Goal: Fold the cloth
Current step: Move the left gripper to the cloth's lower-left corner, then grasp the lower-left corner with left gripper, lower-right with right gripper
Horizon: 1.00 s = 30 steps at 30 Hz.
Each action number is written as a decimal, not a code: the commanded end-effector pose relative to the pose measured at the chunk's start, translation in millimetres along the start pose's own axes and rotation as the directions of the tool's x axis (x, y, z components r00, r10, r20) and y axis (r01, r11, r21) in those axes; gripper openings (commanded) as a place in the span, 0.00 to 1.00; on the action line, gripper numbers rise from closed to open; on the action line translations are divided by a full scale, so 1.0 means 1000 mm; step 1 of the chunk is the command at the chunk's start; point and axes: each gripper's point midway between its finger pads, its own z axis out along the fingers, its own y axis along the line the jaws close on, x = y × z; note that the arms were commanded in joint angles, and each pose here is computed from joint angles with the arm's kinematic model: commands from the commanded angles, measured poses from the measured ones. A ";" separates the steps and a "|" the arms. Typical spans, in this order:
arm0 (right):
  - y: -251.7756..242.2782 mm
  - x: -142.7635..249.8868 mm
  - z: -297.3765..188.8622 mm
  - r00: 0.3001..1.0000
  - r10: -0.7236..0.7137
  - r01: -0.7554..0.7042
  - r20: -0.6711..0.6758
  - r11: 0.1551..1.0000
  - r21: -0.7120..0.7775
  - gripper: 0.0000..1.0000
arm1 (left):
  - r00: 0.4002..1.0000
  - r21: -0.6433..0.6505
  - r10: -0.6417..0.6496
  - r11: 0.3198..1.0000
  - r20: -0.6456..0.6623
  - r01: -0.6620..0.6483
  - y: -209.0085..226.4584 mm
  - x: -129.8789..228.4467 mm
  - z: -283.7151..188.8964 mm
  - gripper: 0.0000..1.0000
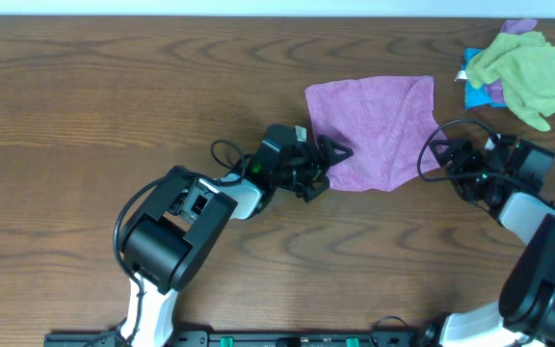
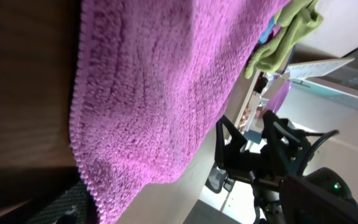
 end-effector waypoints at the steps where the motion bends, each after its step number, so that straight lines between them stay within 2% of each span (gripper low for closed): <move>1: -0.001 0.004 0.003 1.000 0.023 -0.023 -0.012 1.000 0.004 0.85 | 0.999 -0.034 -0.032 0.999 -0.020 0.032 0.012 0.004 0.007 0.95; 5: 0.001 0.005 0.003 0.999 0.026 -0.026 -0.019 1.000 -0.005 0.84 | 0.999 -0.052 -0.041 0.998 0.009 0.042 0.016 -0.001 0.006 0.71; 9: 0.002 0.005 0.003 0.999 0.025 -0.026 -0.021 1.000 -0.008 0.84 | 0.999 -0.065 -0.036 0.997 0.030 0.038 0.020 -0.004 0.006 0.52; 17: 0.005 0.008 0.003 0.999 0.025 -0.025 -0.032 0.999 -0.025 0.84 | 0.999 -0.082 -0.004 0.997 0.034 0.007 0.024 -0.005 0.006 0.34; 19: 0.005 0.009 0.004 0.999 0.023 -0.024 -0.035 0.999 -0.026 0.84 | 0.999 -0.087 -0.005 0.996 0.039 0.009 0.025 -0.005 0.006 0.22; 22: 0.007 0.010 0.005 0.999 0.019 -0.020 -0.039 0.999 -0.027 0.84 | 0.999 -0.101 -0.006 0.995 0.044 0.010 0.029 -0.006 0.006 0.11; 24: 0.008 0.011 0.006 0.999 0.016 -0.017 -0.042 0.999 -0.028 0.85 | 0.999 -0.110 0.008 0.994 0.041 -0.004 0.031 -0.005 0.006 0.06; 30: 0.011 0.015 0.008 0.999 0.006 -0.008 -0.054 0.999 -0.032 0.84 | 0.999 -0.124 0.025 0.992 0.032 -0.021 0.034 -0.003 0.006 0.06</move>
